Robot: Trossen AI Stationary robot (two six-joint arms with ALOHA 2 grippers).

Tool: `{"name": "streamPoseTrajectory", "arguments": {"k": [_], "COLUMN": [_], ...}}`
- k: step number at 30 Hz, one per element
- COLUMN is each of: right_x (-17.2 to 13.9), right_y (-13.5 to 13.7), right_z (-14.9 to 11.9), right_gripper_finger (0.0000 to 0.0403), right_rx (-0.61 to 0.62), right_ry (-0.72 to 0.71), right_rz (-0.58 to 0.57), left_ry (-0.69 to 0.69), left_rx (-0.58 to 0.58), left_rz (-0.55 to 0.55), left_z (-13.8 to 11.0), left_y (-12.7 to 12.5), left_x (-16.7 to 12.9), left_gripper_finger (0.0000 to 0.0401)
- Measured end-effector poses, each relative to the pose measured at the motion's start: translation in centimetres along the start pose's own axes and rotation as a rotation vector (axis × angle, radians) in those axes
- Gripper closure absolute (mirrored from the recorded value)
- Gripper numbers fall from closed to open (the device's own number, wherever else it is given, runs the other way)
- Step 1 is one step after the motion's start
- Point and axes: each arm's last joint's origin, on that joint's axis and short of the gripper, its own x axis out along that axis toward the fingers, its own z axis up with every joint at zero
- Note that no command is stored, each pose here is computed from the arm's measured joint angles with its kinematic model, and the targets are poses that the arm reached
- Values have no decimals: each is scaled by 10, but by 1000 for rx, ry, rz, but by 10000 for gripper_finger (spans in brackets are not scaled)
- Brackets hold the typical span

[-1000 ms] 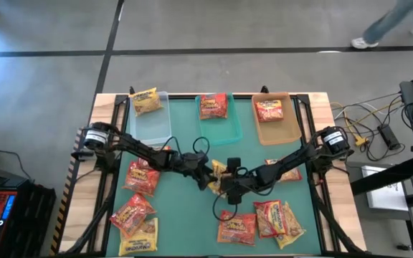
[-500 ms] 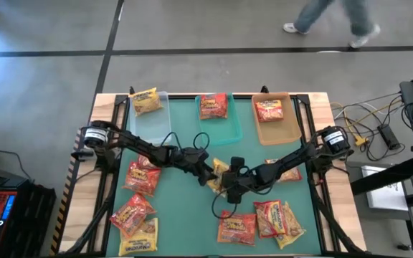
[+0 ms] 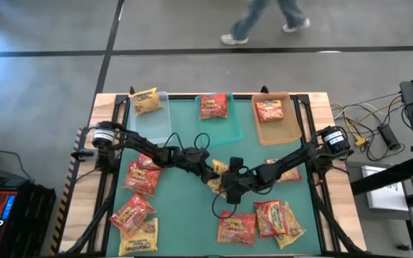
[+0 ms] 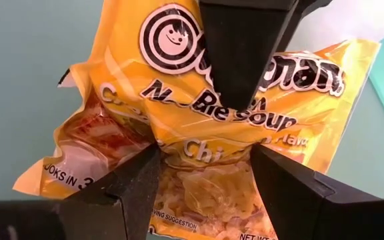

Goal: Sort Maruchan noodles
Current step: Put the yellow noodle pack into the transparent bin

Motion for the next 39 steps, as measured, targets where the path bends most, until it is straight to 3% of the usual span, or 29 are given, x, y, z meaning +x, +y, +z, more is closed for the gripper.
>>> {"name": "streamPoseTrajectory", "arguments": {"k": [11, 17, 26, 39], "right_x": [0, -1, -26, -61], "right_y": [0, 0, -6, -17], "right_z": [1, 2, 14, 14], "right_gripper_finger": [179, 179, 179, 179], "right_rx": [-16, -16, 140, 298], "right_ry": [-12, -18, 19, 161], "right_rz": [-5, -2, 92, 185], "left_ry": [9, 29, 94, 130], "left_rx": [2, 1, 0, 90], "left_rz": [-5, -15, -75, -105], "left_z": [0, -1, 1, 23], "left_y": [0, 1, 0, -3], "left_x": [4, 5, 3, -18], "left_gripper_finger": [179, 212, 282, 290]}}
